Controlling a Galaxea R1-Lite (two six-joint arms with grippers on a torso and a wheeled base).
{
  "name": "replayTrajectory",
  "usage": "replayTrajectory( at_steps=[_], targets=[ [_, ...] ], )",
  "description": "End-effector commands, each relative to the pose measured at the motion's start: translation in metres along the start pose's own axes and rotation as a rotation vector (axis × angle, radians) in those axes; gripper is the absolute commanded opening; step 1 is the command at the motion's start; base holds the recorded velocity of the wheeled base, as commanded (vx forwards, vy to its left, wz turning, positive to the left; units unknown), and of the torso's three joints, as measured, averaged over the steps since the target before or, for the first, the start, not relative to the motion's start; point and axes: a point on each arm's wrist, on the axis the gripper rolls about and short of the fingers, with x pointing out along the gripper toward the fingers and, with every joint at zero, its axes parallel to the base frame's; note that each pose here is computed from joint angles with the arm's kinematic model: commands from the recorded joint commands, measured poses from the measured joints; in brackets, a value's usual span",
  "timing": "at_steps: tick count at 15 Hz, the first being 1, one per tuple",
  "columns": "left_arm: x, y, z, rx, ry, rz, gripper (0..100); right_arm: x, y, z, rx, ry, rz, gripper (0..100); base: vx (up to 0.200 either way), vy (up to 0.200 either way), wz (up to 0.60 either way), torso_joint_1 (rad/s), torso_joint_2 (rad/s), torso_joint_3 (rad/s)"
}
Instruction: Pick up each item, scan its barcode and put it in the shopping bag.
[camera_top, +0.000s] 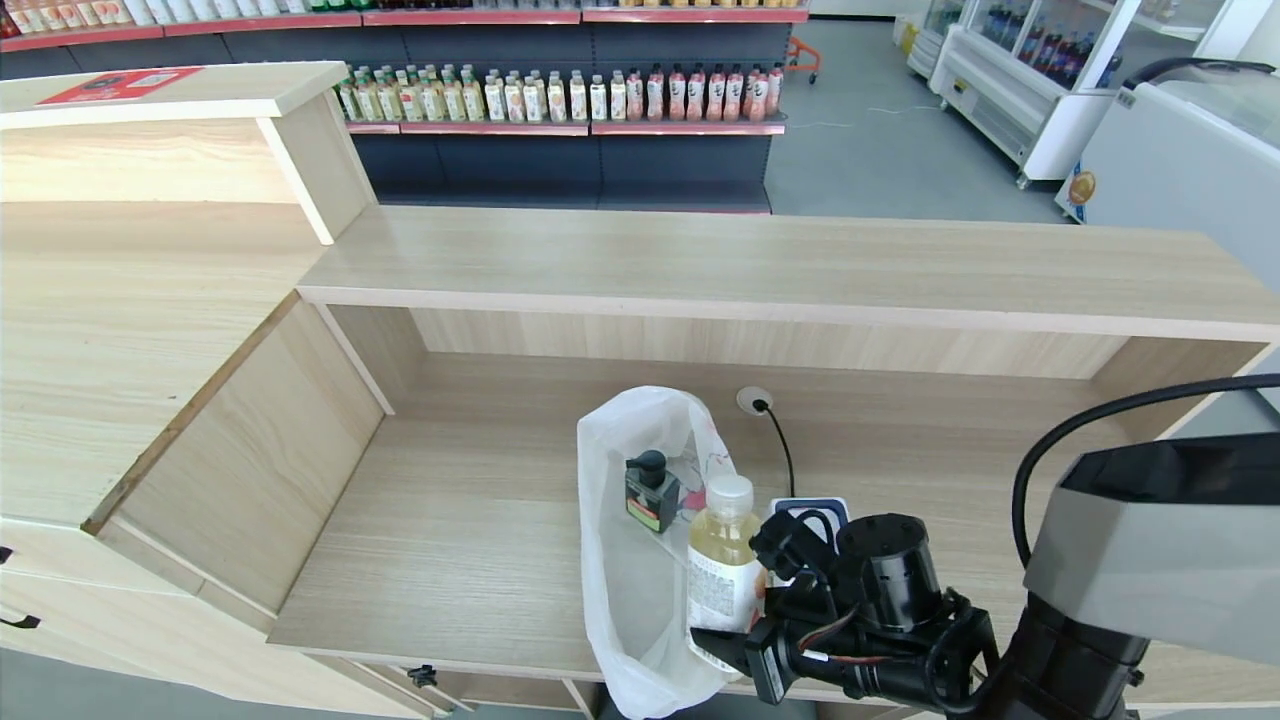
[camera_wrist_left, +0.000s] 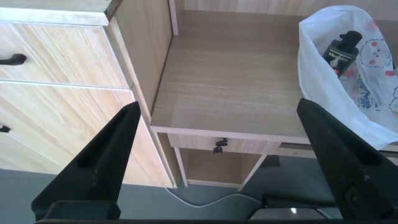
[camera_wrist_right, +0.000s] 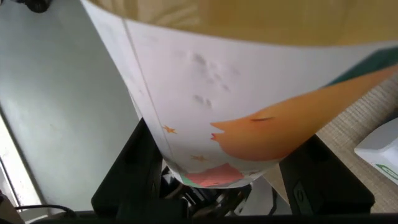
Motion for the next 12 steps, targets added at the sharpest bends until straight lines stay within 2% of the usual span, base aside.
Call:
replayTrajectory(
  at_steps=[1, 6, 12],
  targets=[
    [0.0, 0.0, 0.0, 0.002, 0.0, 0.001, 100, 0.01, -0.005, -0.015, 0.017, 0.049, -0.008, 0, 0.0, 0.0, 0.0, 0.0, 0.0, 0.0],
    [0.0, 0.0, 0.0, 0.006, 0.0, 0.001, 100, 0.028, -0.011, -0.033, 0.011, 0.023, -0.007, 0, 0.0, 0.0, 0.0, 0.0, 0.0, 0.0],
    [0.0, 0.0, 0.0, 0.006, 0.0, 0.001, 100, 0.057, -0.019, -0.022, 0.025, -0.049, -0.002, 0, 0.0, 0.0, 0.0, 0.0, 0.0, 0.0]
  ],
)
